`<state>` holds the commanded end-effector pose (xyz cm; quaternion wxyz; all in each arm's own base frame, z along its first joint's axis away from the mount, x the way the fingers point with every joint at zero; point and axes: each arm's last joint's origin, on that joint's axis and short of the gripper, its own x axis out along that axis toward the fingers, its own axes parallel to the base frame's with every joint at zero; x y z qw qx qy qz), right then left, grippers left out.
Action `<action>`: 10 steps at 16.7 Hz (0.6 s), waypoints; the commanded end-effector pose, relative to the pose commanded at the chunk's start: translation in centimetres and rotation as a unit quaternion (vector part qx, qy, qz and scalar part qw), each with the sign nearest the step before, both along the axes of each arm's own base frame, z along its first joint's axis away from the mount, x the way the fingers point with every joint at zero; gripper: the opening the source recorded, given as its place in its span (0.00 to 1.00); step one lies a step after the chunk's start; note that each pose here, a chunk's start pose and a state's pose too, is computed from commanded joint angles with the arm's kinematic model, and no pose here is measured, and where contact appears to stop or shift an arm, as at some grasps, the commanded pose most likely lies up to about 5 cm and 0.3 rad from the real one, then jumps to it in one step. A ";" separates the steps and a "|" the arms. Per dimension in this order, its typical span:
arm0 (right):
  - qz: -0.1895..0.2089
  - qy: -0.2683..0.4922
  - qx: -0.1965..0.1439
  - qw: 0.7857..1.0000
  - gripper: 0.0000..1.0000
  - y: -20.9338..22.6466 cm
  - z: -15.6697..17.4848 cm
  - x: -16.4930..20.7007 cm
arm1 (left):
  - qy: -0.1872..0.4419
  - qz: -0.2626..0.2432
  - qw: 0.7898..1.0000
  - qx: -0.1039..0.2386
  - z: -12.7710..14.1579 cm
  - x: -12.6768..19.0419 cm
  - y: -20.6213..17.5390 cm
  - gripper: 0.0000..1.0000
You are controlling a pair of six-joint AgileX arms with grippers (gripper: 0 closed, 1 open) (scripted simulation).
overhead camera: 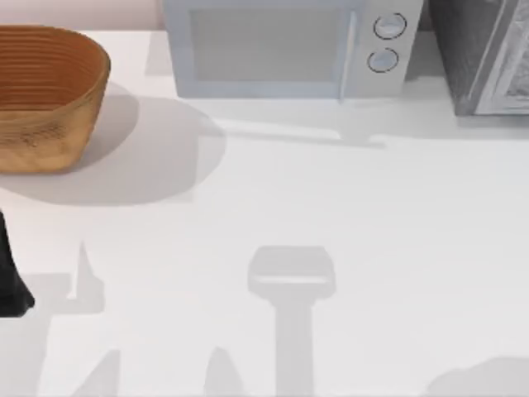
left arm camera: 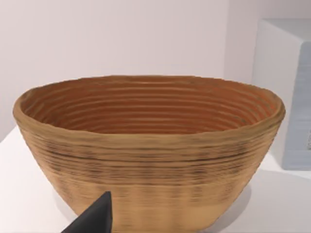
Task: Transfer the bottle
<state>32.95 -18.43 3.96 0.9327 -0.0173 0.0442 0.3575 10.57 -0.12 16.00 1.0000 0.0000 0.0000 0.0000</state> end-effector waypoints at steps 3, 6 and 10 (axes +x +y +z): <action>0.000 0.000 0.000 1.000 0.60 0.0 0.0 0.0 | 0.000 0.000 1.000 0.000 0.0 0.0 0.0 1.00; 0.000 0.000 0.000 1.000 0.83 0.0 0.0 0.0 | 0.000 0.000 1.000 0.000 0.0 0.0 0.0 1.00; 0.000 0.000 0.000 1.000 1.00 0.0 0.0 0.0 | 0.000 0.000 1.000 0.000 0.0 0.0 0.0 1.00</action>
